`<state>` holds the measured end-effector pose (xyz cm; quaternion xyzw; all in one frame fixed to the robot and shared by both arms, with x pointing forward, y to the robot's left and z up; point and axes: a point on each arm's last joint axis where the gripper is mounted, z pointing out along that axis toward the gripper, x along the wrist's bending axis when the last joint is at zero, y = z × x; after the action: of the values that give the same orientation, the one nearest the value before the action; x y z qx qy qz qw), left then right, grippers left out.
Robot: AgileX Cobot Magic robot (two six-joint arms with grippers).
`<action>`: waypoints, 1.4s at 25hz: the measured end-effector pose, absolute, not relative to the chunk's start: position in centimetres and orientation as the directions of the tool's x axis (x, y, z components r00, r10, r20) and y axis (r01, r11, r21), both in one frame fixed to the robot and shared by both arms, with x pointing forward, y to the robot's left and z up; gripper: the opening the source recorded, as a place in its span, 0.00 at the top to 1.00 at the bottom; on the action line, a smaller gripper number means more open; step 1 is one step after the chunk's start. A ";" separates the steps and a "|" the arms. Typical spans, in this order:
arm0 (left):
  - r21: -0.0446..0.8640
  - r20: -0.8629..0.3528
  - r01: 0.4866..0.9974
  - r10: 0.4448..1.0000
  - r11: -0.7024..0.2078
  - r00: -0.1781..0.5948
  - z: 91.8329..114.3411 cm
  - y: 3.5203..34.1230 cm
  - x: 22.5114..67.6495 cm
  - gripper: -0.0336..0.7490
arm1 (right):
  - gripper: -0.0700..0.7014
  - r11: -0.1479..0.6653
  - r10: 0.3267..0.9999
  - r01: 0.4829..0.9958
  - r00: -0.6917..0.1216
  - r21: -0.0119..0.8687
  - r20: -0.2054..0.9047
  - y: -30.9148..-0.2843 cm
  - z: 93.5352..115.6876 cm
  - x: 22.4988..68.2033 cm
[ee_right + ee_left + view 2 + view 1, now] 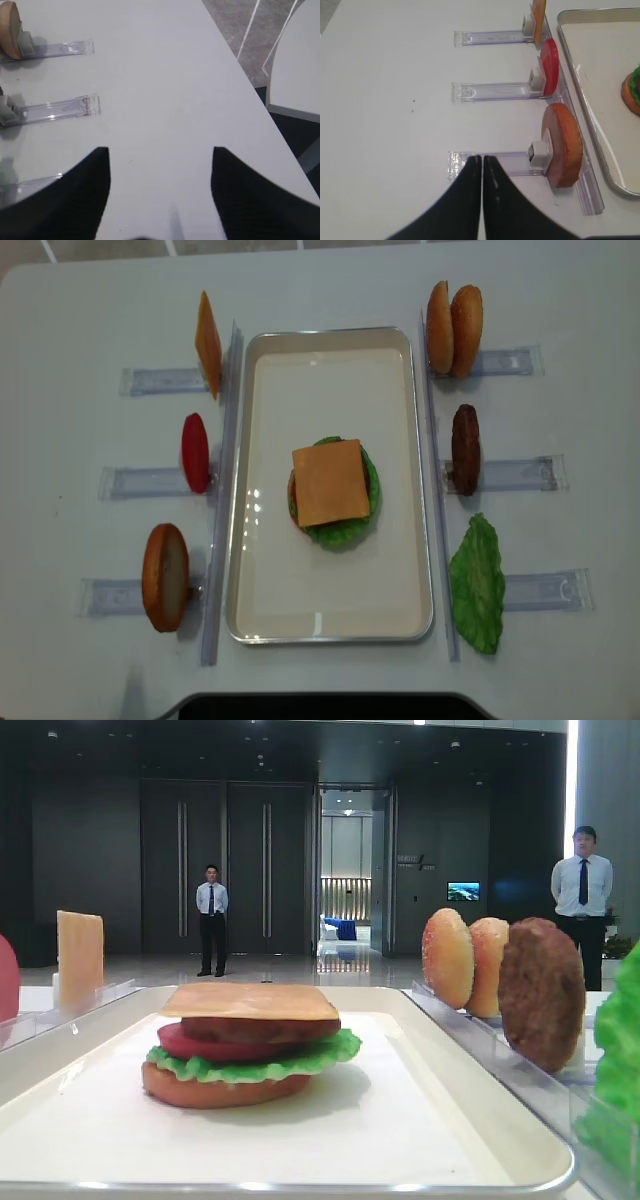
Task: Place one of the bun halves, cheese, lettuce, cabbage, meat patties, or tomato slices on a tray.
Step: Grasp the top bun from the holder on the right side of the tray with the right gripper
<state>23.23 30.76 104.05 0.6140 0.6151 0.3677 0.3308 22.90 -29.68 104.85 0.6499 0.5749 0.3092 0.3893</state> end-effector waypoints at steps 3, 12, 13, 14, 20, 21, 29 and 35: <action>0.859 0.044 0.512 0.999 -0.024 -0.027 104.1 30.8 23.2 0.96 | 0.37 -0.038 0.988 0.518 0.147 0.855 -0.045 -29.7 104.9 23.1; 0.859 0.045 0.511 0.999 -0.025 -0.028 104.1 30.8 23.2 0.96 | 0.37 -0.056 0.994 0.725 0.105 0.686 -0.029 -31.0 107.9 32.1; 0.859 0.045 0.511 0.999 -0.025 -0.028 104.1 30.8 23.2 0.96 | 0.37 -0.059 0.995 0.757 0.101 0.650 -0.027 -31.2 108.1 33.7; 0.859 0.045 0.511 0.999 -0.025 -0.028 104.1 30.8 23.2 0.96 | 0.37 -0.061 0.995 0.783 0.098 0.620 -0.026 -31.3 108.2 35.1; 0.859 0.045 0.511 0.999 -0.025 -0.028 104.1 30.8 23.2 0.96 | 0.37 -0.058 0.998 0.908 0.057 0.415 0.014 -32.2 107.1 44.9; 0.859 0.045 0.511 0.999 -0.025 -0.028 104.1 30.8 23.2 0.96 | 0.37 -0.052 0.999 0.916 0.051 0.398 0.015 -32.3 106.8 46.0; 0.859 0.046 0.511 0.999 -0.025 -0.028 104.1 30.8 23.2 0.96 | 0.37 -0.032 0.999 0.944 0.025 0.328 0.024 -33.3 105.2 54.4; 0.859 0.046 0.511 0.999 -0.025 -0.028 104.1 30.8 23.2 0.96 | 0.37 -0.035 0.999 0.946 0.024 0.323 0.036 -33.5 105.9 58.1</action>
<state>23.24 30.77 104.06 0.6138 0.6150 0.3685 0.3304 58.06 -33.48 105.85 0.7079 0.6868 0.1271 0.1045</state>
